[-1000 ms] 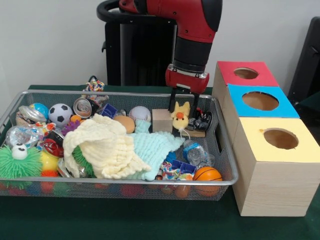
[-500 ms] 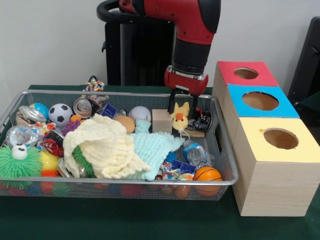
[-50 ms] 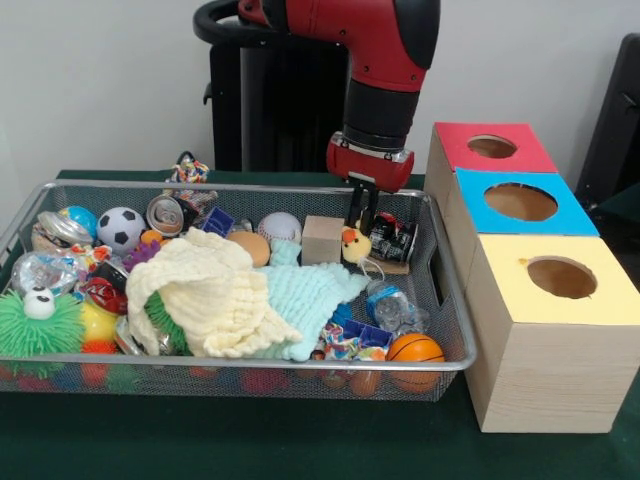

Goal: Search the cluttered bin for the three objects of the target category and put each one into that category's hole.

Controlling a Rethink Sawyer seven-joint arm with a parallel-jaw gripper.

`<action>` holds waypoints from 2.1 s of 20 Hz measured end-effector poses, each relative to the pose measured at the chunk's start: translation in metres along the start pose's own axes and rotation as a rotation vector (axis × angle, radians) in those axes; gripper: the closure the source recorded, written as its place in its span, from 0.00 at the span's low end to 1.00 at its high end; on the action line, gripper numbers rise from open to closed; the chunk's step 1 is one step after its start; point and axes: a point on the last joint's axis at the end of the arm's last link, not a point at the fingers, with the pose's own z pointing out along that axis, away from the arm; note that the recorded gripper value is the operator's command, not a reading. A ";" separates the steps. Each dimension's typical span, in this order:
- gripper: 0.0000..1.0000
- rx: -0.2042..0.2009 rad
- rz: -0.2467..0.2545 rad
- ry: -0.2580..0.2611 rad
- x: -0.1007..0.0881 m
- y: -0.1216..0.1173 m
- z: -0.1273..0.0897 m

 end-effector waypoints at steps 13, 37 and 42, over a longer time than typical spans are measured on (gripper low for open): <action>1.00 0.081 -0.007 0.114 0.003 0.007 -0.037; 1.00 0.119 -0.015 0.373 -0.048 0.072 -0.172; 1.00 0.081 0.012 0.383 -0.038 0.098 -0.180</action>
